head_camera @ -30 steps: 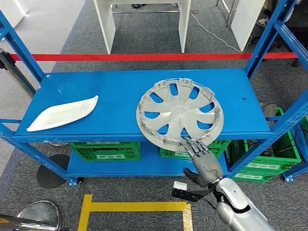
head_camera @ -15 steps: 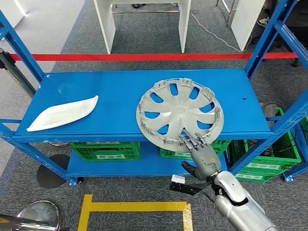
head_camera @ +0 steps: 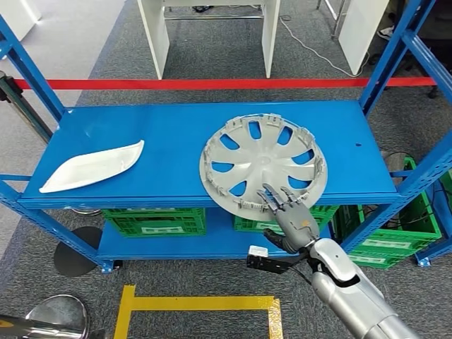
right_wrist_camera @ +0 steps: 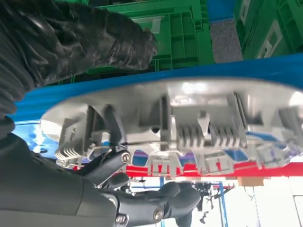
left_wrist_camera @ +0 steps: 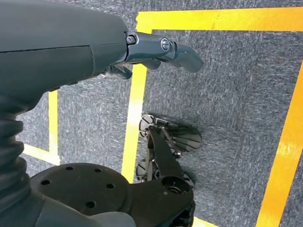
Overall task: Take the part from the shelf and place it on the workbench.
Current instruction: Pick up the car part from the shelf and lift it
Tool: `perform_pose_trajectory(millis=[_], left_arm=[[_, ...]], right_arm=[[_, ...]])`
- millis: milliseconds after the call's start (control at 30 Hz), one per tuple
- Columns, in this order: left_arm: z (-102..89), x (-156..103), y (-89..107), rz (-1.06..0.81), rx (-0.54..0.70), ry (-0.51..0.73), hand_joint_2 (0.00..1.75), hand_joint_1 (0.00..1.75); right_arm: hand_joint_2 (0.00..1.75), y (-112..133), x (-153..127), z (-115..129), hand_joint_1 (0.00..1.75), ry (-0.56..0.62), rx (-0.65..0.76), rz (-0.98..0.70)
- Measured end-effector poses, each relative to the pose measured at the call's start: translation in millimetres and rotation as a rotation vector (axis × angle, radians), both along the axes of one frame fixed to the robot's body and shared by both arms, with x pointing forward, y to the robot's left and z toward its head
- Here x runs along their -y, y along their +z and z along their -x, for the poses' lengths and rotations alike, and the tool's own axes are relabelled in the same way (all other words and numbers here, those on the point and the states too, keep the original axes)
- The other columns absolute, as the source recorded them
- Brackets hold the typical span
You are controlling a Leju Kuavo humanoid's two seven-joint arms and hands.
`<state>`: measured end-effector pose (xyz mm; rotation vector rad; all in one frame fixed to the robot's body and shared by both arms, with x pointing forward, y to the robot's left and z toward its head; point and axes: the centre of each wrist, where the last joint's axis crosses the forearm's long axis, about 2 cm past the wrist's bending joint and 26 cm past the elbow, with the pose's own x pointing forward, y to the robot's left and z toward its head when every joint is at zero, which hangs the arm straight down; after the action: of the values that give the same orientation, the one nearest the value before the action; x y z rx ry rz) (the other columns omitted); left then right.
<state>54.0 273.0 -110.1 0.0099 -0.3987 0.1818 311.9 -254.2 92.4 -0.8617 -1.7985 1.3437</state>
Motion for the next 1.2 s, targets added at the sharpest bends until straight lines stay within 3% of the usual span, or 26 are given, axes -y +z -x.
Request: perform_pose_trajectory(millis=[733, 1200], left_arm=[[-3.1, 0.3, 0.4, 0.0, 0.0, -0.024, 1.75, 0.0], [-0.9, 0.2, 0.1, 0.001, -0.005, -0.014, 1.75, 0.0]], right_arm=[[1.75, -1.2, -14.7, -18.4, 0.0, -0.011, -0.023, 0.003], [1.75, -2.3, -18.9, -16.0, 0.0, 0.002, -0.017, 0.01]])
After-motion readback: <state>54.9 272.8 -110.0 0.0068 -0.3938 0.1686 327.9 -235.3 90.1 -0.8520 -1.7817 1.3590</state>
